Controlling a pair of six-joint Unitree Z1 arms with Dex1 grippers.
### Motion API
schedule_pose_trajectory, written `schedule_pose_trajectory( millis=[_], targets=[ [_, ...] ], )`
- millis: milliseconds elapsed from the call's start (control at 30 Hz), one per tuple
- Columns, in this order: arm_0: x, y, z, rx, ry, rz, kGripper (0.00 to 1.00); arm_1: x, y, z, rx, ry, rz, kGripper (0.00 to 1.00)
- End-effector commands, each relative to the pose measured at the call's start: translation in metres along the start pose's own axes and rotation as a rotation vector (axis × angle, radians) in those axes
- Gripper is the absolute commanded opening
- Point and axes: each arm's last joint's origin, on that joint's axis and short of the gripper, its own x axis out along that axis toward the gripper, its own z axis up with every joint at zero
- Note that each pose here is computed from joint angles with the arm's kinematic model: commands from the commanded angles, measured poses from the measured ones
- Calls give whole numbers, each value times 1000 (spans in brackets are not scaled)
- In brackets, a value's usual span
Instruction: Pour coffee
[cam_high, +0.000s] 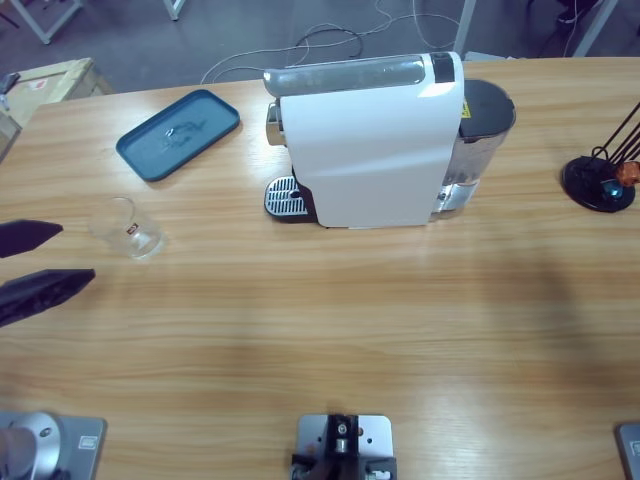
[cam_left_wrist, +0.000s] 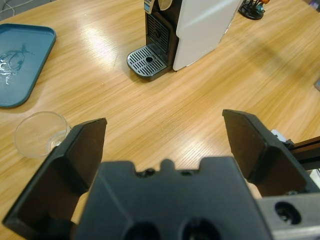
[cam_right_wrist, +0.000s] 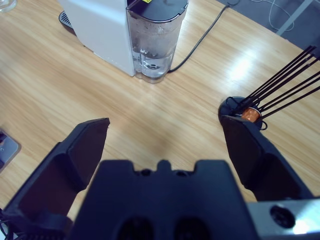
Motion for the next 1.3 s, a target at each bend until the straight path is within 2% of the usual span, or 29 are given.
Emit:
schedule_pose_trajectory(
  millis=[33,133,300,367,433,500,600,667,800,867,967,1167,1233,1300],
  targets=[
    [10,1,-12,-8,44,-8,1000,7,2,-3,-15,31,-4,1000],
    [12,1,-11,-9,52,-12,1000,7,2,-3,-15,31,-4,1000],
    [5,0,-1,-9,32,3,1000,7,2,-3,-15,30,-4,1000],
    [7,0,13,-31,30,14,1000,7,2,-3,-15,30,-4,1000],
    [19,1,31,-64,64,26,1000,6,1,-4,-14,26,-4,1000],
    [33,2,58,-117,71,5,1000,5,1,-4,-13,23,-4,1000],
    [65,18,101,-366,139,-72,1000,6,1,-4,-14,25,-4,1000],
    [89,36,121,-557,163,-86,1000,6,1,-4,-14,25,-4,1000],
    [145,53,147,-724,198,-157,957,5,1,-5,-13,22,-4,1000],
    [165,59,153,-777,208,-156,892,5,1,-5,-13,21,-4,1000],
    [196,67,159,-808,255,-202,814,3,1,-6,-10,13,-5,1000],
    [249,76,157,-868,388,-384,793,3,0,-6,-8,10,-6,1000],
    [255,76,159,-859,390,-402,671,2,0,-6,-7,8,-7,1000],
    [255,77,163,-842,373,-396,494,2,0,-6,-6,8,-7,1000]
  ],
)
